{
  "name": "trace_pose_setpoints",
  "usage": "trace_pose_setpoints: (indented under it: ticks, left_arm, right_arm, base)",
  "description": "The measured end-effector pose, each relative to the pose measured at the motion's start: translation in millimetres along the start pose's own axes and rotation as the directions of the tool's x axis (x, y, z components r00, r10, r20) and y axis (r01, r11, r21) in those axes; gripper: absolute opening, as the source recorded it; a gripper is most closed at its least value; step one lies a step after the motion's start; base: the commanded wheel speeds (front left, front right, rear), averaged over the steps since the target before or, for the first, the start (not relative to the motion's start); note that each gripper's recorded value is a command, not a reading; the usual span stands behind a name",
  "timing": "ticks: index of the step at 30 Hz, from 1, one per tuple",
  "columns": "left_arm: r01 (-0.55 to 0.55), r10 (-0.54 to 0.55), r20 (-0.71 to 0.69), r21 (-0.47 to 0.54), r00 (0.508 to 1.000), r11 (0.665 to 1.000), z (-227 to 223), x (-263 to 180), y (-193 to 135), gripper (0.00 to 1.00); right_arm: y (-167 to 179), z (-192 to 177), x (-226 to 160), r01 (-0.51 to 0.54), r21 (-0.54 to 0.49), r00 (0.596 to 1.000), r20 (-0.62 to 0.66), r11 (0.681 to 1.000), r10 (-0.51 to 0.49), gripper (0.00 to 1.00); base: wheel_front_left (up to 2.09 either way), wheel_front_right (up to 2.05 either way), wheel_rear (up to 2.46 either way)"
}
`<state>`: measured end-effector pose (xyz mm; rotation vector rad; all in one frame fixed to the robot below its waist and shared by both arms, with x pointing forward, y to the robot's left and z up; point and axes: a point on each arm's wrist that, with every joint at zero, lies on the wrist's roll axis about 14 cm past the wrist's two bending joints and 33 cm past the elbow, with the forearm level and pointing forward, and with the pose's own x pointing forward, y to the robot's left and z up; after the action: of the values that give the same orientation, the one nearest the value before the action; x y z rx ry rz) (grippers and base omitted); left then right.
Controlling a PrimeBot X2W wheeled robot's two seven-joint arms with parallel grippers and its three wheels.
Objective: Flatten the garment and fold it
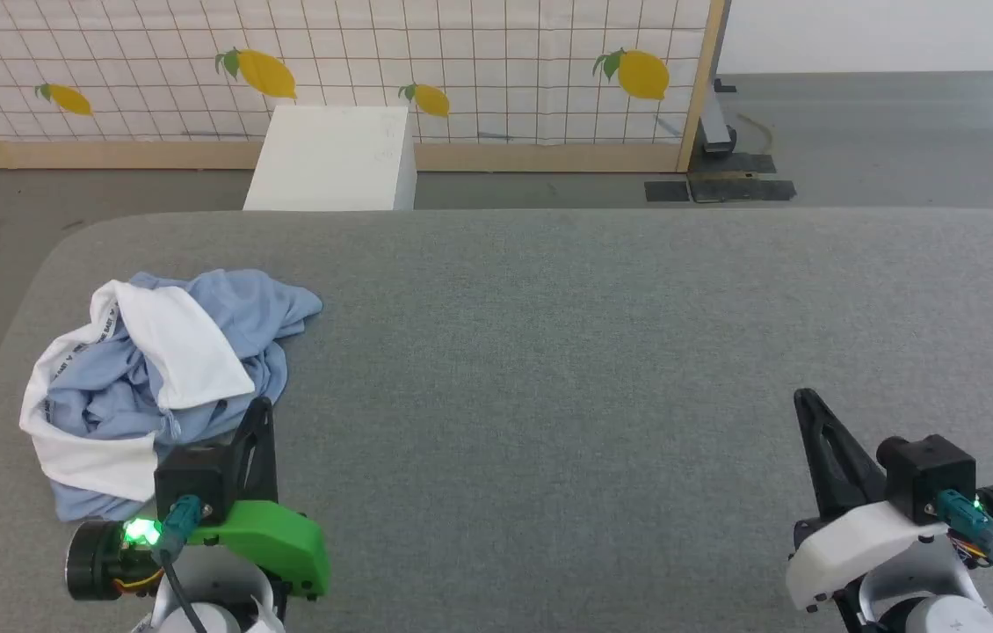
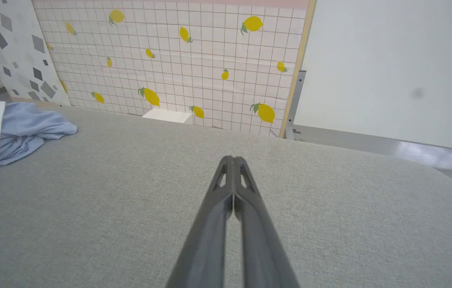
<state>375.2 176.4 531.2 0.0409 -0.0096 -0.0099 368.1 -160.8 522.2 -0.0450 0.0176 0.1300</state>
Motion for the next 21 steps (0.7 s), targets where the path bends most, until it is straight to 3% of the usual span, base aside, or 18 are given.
trace_pose_setpoints:
  ticks: [18, 19, 21]
  left_arm:
    - [0.000, 0.000, 0.000, 0.000, 1.000, 1.000, 0.0, 0.0, 0.0, 0.00]
    - [0.000, 0.000, 0.000, -0.001, 1.000, 1.000, 0.0, 0.0, -0.1, 1.00]
    - [0.002, -0.002, 0.000, -0.004, 1.000, 1.000, 0.0, 0.0, -0.7, 1.00]
  right_arm:
    - [0.0, 0.0, 0.0, 0.000, 0.000, 1.000, 0.000, 1.000, 0.000, 0.00]
    - [0.0, -0.1, 0.0, 0.000, 0.000, 1.000, 0.000, 1.000, 0.000, 1.00]
    - [-0.2, -0.1, -0.1, 0.000, 0.000, 1.000, 0.000, 1.000, 0.000, 1.00]
  base:
    - [0.00, 0.00, 0.00]
    - [0.00, 0.00, 0.00]
    - [0.00, 0.00, 0.00]
